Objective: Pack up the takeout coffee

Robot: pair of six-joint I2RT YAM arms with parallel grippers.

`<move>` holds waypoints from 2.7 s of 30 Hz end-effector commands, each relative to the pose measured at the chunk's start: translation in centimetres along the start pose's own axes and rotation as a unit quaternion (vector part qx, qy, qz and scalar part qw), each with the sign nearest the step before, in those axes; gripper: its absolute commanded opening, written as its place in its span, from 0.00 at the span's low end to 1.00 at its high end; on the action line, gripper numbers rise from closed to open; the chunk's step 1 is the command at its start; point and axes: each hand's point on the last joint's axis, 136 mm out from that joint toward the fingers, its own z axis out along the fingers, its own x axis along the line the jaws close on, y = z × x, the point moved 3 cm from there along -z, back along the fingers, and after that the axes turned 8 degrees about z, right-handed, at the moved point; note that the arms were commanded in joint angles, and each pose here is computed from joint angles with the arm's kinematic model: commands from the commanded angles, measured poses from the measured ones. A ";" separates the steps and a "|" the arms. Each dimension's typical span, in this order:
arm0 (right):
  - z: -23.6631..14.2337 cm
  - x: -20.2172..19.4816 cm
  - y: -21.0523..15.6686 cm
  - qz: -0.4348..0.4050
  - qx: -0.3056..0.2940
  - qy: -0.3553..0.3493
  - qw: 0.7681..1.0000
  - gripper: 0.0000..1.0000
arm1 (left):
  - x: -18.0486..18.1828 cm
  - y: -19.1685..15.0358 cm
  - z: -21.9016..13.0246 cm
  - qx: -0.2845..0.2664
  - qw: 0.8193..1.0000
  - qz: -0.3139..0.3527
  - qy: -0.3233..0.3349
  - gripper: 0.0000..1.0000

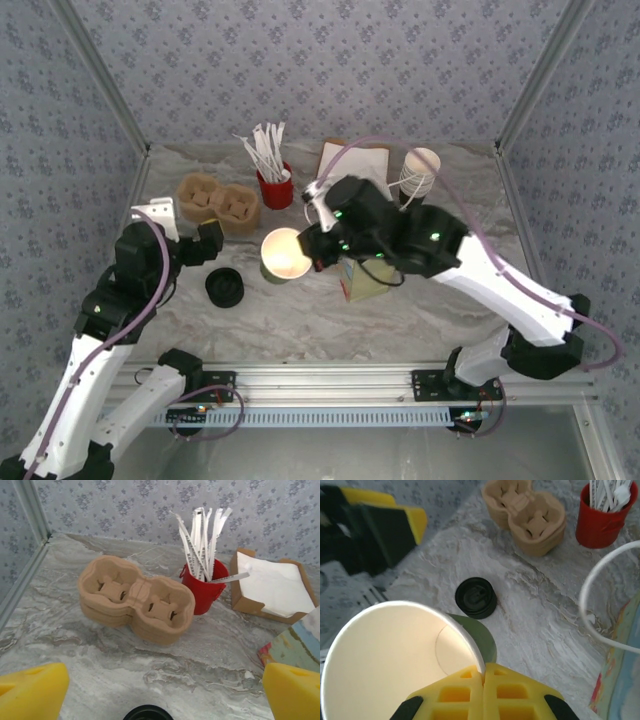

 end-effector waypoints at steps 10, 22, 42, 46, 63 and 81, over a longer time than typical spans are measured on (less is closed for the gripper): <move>14.3 -3.9 -4.8 0.035 0.055 -0.114 0.991 0.00 | 0.6 -2.3 0.4 0.027 1.000 -0.011 0.008 0.99; 20.6 -9.7 -7.3 0.107 0.088 -0.135 0.981 0.00 | -0.5 -3.5 1.7 0.041 0.999 -0.026 -0.020 0.99; 22.4 -13.4 -9.2 0.146 0.106 -0.166 0.969 0.14 | -1.5 -5.7 3.9 0.091 0.995 -0.033 -0.035 0.99; 21.8 -12.9 -8.5 0.143 0.102 -0.163 0.971 0.25 | -1.4 -5.9 3.8 0.096 0.994 -0.034 -0.031 0.99; 14.7 -10.1 -2.1 0.111 0.044 -0.167 0.979 0.48 | -0.8 -8.0 4.1 0.134 0.990 -0.046 -0.011 0.99; 13.4 -17.5 -4.8 0.094 0.078 -0.289 0.950 0.47 | -0.8 -8.4 4.4 0.131 0.990 -0.048 -0.015 0.99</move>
